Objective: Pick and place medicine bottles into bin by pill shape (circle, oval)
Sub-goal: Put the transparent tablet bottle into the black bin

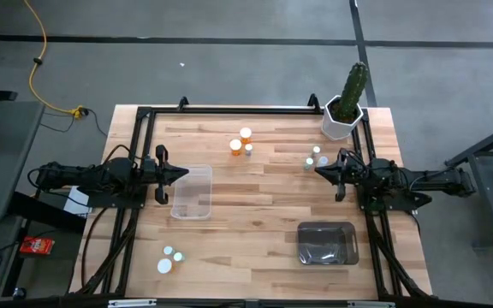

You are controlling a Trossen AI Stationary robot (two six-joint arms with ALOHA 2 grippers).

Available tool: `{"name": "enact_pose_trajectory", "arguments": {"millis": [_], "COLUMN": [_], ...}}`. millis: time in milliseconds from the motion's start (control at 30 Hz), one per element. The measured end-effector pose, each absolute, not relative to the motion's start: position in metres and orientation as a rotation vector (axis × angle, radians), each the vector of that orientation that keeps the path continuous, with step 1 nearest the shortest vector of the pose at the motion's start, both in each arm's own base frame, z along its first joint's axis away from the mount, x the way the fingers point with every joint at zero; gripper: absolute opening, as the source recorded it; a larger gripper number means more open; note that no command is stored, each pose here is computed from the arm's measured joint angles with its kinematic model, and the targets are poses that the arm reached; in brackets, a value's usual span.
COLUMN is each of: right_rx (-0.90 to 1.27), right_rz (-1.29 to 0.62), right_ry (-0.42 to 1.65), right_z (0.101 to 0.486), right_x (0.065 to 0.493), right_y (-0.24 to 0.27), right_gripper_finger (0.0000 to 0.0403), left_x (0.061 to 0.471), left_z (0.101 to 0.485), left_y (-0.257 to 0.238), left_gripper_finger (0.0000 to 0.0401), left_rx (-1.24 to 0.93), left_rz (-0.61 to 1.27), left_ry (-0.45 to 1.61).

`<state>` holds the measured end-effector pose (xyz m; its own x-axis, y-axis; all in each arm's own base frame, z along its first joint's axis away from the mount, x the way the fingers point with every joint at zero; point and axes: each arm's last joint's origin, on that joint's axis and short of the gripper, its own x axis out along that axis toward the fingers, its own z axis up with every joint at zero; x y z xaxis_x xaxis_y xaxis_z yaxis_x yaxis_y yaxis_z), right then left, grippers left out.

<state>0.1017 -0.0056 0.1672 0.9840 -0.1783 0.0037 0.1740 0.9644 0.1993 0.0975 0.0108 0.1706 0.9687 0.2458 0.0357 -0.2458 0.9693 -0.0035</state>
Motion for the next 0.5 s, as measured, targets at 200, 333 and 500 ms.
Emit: {"name": "enact_pose_trajectory", "arguments": {"millis": [200,333,500], "right_rx": [0.296,0.223,0.121], "right_rz": [-0.245,-0.261,-0.234], "right_ry": [-0.282,-0.382,-0.432], "right_z": [0.190,0.201,0.207], "right_x": [0.098,0.096,0.095], "right_y": [-0.008,-0.009,-0.008], "right_gripper_finger": [0.0000,0.0000,0.0000], "left_x": [0.098,0.097,0.095], "left_z": [0.171,0.176,0.186], "left_y": [0.011,0.012,0.013], "left_gripper_finger": [0.0001,0.0001,0.0001], "left_rx": [-0.002,-0.019,-0.111], "left_rz": [0.247,0.283,0.304], "left_ry": [-0.036,-0.094,-0.210]}}
